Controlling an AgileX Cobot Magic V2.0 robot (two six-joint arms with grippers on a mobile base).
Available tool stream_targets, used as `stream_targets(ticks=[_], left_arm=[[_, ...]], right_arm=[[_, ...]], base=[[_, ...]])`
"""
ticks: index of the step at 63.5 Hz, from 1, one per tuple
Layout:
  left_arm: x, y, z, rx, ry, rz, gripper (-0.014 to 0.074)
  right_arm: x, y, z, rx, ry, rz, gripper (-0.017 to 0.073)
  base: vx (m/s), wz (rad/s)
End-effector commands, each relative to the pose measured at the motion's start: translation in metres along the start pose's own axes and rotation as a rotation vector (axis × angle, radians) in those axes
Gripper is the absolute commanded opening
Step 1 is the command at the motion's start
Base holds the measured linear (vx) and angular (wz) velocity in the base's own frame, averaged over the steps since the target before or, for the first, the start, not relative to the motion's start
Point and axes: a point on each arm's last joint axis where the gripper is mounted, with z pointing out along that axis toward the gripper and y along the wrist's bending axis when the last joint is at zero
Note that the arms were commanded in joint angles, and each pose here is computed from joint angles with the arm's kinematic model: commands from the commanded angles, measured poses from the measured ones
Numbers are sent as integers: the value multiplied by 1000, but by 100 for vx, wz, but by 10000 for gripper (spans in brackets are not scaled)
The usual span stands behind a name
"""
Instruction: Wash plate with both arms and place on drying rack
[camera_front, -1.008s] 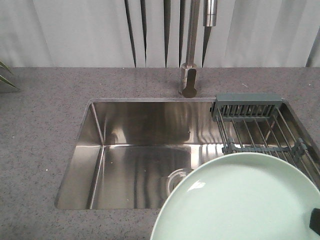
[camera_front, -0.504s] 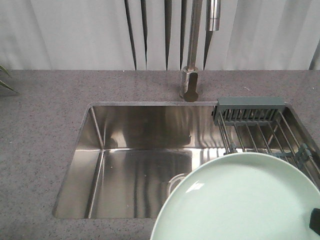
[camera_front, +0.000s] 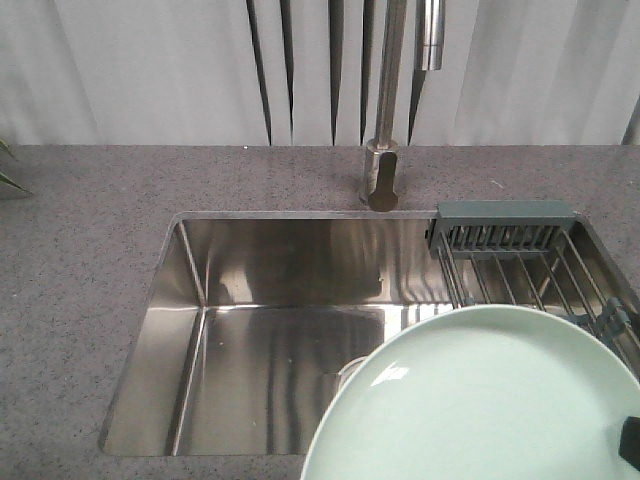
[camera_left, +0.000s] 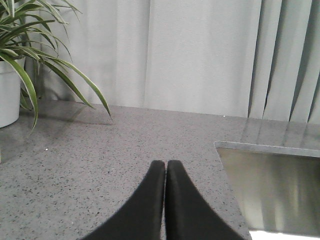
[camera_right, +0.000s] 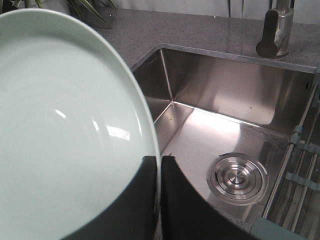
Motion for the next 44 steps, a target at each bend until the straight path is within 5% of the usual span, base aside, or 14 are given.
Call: stream_targets(ticks=[1,44], left_arm=[[-16,-1,-3,12,-114,-15,-6],[-16,-1,-3,12,-114,-15,-6]], right_arm=[[-12,1,-2,1,-83,9,-1],[-12,1,-2,1,-83,9,-1]], base=[[3,0],[3,0]])
